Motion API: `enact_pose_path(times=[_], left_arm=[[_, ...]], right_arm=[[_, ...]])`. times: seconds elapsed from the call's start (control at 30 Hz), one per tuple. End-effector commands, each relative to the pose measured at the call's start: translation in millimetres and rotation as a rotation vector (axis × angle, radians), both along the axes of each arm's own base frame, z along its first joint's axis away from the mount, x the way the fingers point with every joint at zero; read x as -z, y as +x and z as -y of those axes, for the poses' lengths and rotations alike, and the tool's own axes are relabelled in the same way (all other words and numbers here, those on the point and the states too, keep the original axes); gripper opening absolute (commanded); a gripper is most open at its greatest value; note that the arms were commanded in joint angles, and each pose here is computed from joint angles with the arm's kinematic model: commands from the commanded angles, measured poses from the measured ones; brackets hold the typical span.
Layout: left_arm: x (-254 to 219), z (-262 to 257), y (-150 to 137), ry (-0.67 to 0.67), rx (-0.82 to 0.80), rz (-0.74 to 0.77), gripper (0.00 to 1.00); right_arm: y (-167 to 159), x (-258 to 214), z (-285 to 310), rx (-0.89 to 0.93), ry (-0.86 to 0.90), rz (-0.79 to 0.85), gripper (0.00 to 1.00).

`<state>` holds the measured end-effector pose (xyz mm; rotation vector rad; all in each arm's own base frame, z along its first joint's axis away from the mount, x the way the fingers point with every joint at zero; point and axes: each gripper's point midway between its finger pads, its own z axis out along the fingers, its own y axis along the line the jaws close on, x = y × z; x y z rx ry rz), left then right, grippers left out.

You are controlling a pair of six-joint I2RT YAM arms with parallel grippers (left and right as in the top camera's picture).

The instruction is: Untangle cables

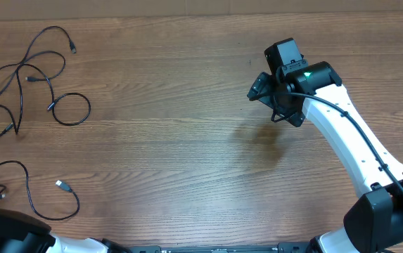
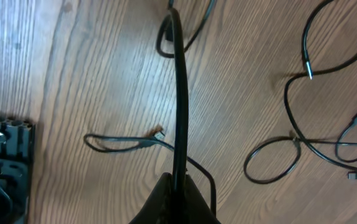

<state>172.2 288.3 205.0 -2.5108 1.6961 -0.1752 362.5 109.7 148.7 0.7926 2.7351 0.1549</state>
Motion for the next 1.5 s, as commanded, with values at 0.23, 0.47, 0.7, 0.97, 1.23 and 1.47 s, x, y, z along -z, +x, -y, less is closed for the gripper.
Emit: enact_pose_path(times=[0.23,0.47,0.7,0.97,1.23,1.47], left_arm=[[27.6,-8.3,16.8,-0.031,-0.009,0.051,0.04],[64.0,-9.2,30.3,-0.128,0.110,0.074,0.20],[83.9,-0.5,28.1,-0.212,0.195,0.054,0.26],[82.4,7.9,21.6,-0.252,0.188,0.035,0.58],[61.4,24.2,65.3,-0.243,0.474,0.363,0.51],[59.2,43.6,86.9,-0.227,0.643,0.396,0.53]], right_arm=[[2.7,1.1,-4.3,-0.032,0.016,0.002,1.00],[3.3,0.9,-4.5,-0.032,0.017,0.004,1.00],[4.2,0.6,-4.8,-0.032,0.019,0.008,1.00],[3.9,0.7,-4.7,-0.032,0.018,0.007,1.00],[3.9,0.7,-5.2,-0.033,0.020,0.007,1.00],[6.8,-1.1,-15.3,-0.049,0.074,0.016,1.00]])
